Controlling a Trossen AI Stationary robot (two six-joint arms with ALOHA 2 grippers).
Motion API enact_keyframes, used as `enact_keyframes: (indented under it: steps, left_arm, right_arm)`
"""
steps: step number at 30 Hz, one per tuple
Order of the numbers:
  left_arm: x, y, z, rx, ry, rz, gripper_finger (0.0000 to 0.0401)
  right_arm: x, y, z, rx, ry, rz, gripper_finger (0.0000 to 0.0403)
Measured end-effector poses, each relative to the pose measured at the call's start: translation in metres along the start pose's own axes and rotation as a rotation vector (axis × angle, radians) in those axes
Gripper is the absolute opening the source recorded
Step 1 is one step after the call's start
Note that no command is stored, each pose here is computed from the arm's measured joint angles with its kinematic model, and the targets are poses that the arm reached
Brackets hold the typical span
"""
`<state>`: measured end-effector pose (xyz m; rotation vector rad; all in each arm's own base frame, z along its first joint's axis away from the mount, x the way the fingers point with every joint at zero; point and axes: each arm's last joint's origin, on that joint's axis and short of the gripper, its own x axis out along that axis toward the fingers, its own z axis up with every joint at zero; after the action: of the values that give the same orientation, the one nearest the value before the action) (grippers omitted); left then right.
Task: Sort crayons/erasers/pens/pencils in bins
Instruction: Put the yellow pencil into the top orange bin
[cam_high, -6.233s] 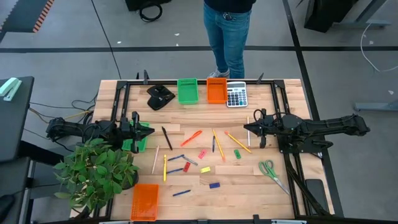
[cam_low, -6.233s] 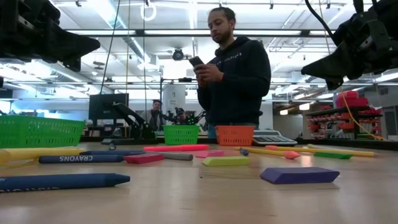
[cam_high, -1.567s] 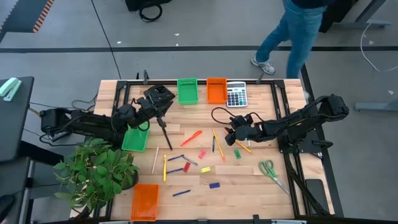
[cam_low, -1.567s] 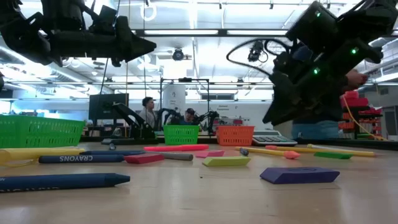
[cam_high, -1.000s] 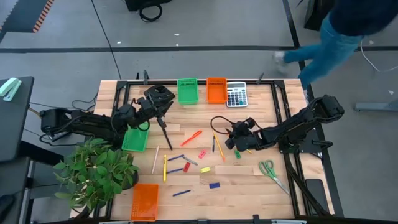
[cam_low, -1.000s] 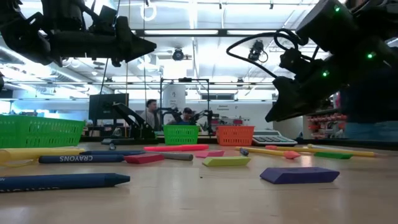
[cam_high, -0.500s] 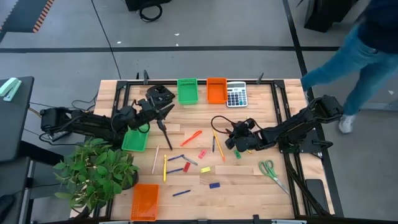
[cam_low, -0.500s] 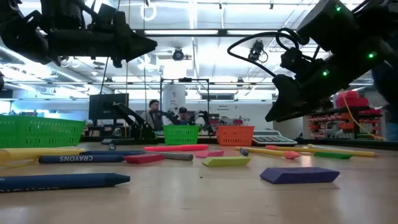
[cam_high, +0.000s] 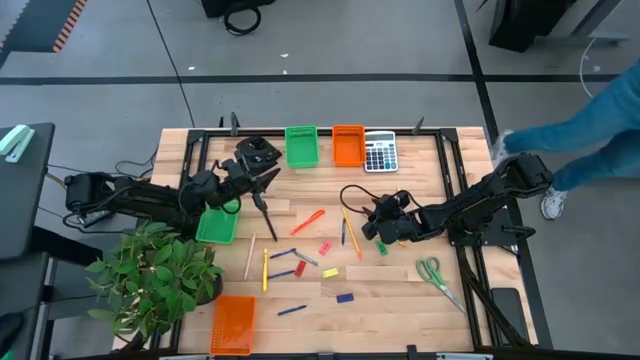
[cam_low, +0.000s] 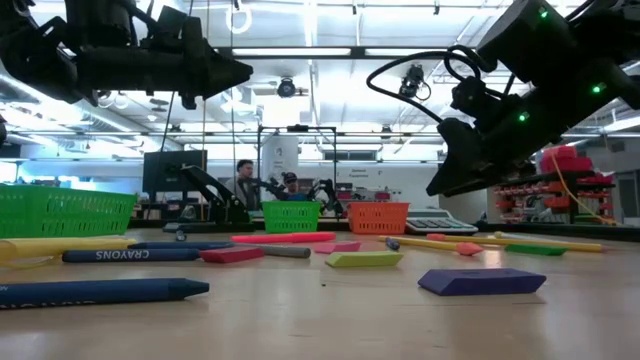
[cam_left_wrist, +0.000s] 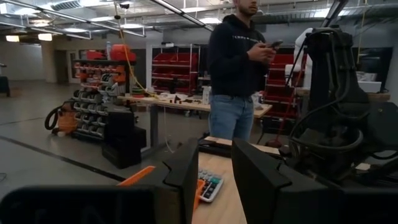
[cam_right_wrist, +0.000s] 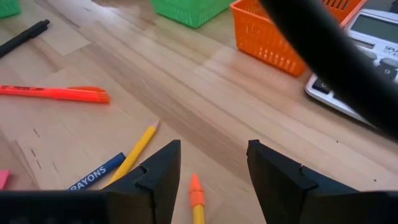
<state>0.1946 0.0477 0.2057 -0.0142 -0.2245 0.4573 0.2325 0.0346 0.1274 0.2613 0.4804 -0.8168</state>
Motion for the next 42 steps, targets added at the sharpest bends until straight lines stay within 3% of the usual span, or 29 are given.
enact_keyframes:
  steps: [22,42]
  left_arm:
    - [0.000,0.000,-0.007,-0.145,0.071,0.005,0.0107]
    - [-0.002,-0.001,-0.017,-0.106,0.171,-0.020,0.0107]
  right_arm:
    - [0.000,0.001,-0.002,-0.058,0.055,0.048,0.0190]
    - [0.000,-0.002,-0.004,-0.072,0.053,0.007,0.0190]
